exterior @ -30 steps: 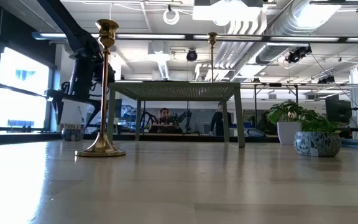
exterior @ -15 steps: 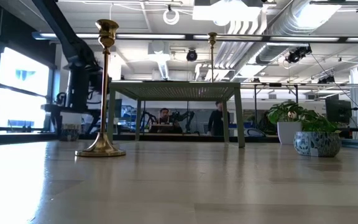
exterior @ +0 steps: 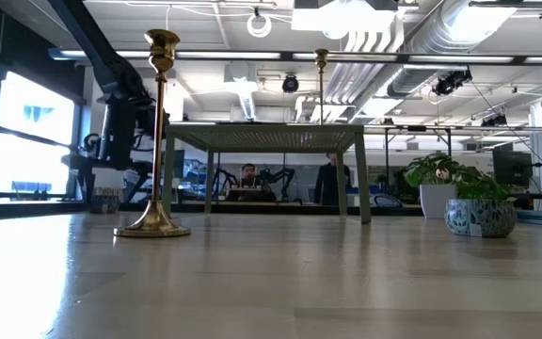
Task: Stock candles and holders on shelf
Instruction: Put the dark blue scented candle on the shelf
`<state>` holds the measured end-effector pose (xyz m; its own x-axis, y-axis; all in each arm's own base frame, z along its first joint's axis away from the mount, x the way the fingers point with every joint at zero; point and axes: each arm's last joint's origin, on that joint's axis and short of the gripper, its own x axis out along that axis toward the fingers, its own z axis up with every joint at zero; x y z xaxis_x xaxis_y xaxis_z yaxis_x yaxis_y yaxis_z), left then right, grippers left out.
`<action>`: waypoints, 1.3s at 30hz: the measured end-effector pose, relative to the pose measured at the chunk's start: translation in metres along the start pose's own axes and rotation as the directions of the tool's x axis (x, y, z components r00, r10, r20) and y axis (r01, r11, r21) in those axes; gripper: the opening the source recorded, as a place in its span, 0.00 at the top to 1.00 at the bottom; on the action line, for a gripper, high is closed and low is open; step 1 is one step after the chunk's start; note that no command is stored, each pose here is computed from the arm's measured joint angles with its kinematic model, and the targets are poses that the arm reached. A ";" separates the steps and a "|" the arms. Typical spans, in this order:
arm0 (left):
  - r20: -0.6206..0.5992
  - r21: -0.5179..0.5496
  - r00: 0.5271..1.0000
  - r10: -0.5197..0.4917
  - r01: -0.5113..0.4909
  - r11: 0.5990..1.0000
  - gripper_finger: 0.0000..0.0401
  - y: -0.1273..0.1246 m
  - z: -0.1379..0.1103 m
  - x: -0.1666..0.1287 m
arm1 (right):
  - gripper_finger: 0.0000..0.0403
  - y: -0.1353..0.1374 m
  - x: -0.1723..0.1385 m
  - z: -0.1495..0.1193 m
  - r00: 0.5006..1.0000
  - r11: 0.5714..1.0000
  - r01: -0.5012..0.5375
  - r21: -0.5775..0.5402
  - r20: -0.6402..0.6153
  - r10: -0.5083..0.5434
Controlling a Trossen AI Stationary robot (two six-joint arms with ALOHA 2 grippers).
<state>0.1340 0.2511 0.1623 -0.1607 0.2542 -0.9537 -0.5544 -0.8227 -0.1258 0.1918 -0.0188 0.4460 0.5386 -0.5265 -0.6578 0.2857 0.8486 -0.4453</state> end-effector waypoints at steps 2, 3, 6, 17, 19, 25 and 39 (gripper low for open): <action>0.026 -0.008 1.000 -0.009 0.009 1.000 0.03 0.000 0.001 -0.003 | 0.35 0.000 0.000 0.000 1.000 1.000 0.000 -0.002 -0.003 0.000; 0.037 -0.008 0.999 -0.013 0.013 1.000 0.03 0.000 0.002 -0.004 | 0.35 0.000 0.000 0.000 1.000 1.000 0.000 -0.002 -0.003 0.000; 0.061 -0.003 0.998 -0.013 0.013 1.000 0.03 0.001 0.003 -0.006 | 0.34 0.000 0.000 0.000 1.000 1.000 0.000 -0.009 -0.003 0.000; 0.070 0.014 0.997 0.018 -0.019 1.000 0.04 0.004 0.003 -0.006 | 0.35 -0.004 0.003 -0.002 1.000 1.000 -0.015 0.005 -0.020 0.015; 0.076 0.016 0.997 0.017 -0.018 1.000 0.06 0.004 0.004 -0.006 | 0.34 -0.006 0.004 -0.002 0.999 1.000 -0.028 0.015 -0.025 0.028; 0.077 0.048 0.997 -0.008 0.005 0.999 0.20 0.002 0.004 -0.006 | 0.35 -0.009 0.006 -0.003 0.998 0.998 -0.057 0.025 -0.031 0.058; 0.022 0.046 0.999 -0.028 0.027 0.999 0.27 0.002 0.002 -0.004 | 0.35 -0.009 0.006 -0.003 0.997 0.998 -0.069 0.010 -0.031 0.069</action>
<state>0.1321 0.2492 0.1660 -0.1636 0.2882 -0.9435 -0.5958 -0.7911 -0.1383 0.1903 -0.0297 0.4440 0.5325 -0.4679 -0.7053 0.2561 0.8833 -0.3927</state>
